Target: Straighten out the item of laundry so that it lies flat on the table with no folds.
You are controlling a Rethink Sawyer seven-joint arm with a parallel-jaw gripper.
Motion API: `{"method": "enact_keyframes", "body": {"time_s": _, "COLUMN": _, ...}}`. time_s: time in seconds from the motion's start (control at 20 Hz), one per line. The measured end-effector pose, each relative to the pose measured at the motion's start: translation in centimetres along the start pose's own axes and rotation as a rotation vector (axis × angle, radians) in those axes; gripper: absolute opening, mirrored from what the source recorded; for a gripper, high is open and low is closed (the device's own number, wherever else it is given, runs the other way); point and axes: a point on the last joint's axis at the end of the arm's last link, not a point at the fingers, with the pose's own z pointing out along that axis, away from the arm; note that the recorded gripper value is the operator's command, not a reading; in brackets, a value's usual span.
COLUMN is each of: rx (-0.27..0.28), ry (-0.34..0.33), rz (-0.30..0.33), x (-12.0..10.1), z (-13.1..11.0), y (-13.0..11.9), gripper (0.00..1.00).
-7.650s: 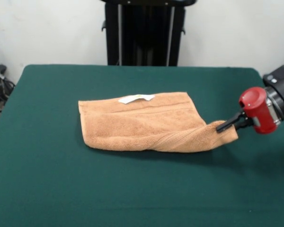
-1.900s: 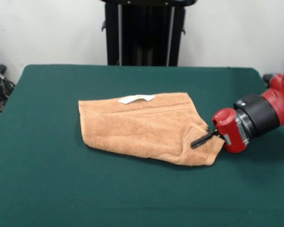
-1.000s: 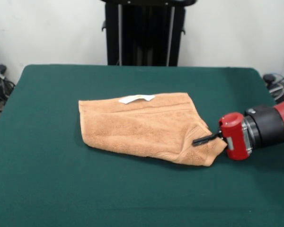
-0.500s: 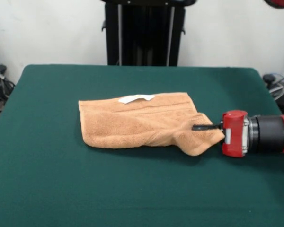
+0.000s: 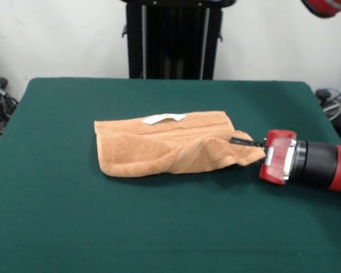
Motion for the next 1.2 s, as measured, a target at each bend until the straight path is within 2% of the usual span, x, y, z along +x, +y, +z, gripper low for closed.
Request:
{"method": "enact_keyframes", "body": {"time_s": 0.2, "rx": 0.047, "ry": 0.004, "rz": 0.001, "x": 0.0, "z": -0.1, "y": -0.2, "gripper": 0.00}}
{"method": "enact_keyframes", "body": {"time_s": 0.45, "rx": 0.081, "ry": -0.030, "rz": 0.011, "x": -0.2, "z": -0.5, "y": -0.4, "gripper": 0.00}}
{"method": "enact_keyframes", "body": {"time_s": 0.9, "rx": 0.103, "ry": -0.112, "rz": 0.060, "x": -0.5, "z": -1.1, "y": -0.7, "gripper": 0.00}}
{"method": "enact_keyframes", "body": {"time_s": 1.2, "rx": 0.105, "ry": -0.141, "rz": 0.098, "x": -0.7, "z": -1.5, "y": -0.8, "gripper": 0.00}}
